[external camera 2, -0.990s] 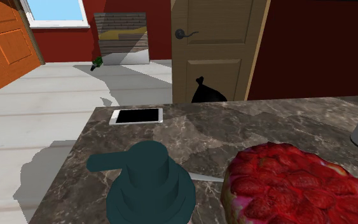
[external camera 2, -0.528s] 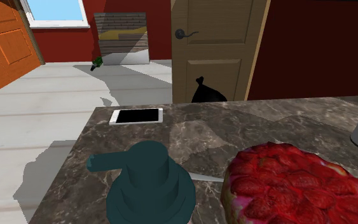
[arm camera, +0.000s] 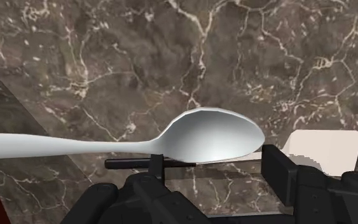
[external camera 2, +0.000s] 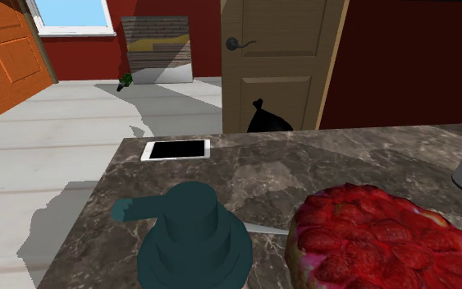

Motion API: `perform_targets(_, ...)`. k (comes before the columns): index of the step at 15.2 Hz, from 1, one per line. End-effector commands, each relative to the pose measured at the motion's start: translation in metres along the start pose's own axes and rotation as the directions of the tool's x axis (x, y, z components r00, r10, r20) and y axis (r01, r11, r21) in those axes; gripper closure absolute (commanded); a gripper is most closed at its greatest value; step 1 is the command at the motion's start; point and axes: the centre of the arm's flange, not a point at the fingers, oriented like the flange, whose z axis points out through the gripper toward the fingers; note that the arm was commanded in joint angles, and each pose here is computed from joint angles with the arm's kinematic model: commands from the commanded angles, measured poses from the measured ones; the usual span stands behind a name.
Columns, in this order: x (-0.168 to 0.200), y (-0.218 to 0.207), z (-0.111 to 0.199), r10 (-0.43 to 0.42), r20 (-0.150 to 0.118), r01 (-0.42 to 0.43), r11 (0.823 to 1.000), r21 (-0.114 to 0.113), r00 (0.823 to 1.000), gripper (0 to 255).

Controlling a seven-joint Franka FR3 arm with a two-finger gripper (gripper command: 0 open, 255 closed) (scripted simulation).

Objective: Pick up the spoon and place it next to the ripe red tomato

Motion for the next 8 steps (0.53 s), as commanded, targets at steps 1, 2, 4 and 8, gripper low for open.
perform_targets(1, -0.001, 0.0, 0.01, 0.0, 0.0, 0.0, 1.0, -0.001, 1.0, 255)
perform_targets(2, -0.002, -0.001, 0.016, 0.0, 0.0, 0.0, 1.0, -0.001, 1.0, 255)
perform_targets(4, -0.004, -0.001, 0.026, 0.0, 0.0, 0.0, 1.0, -0.001, 1.0, 255)
perform_targets(8, -0.007, -0.002, 0.047, 0.0, 0.0, 0.0, 1.0, -0.001, 1.0, 255)
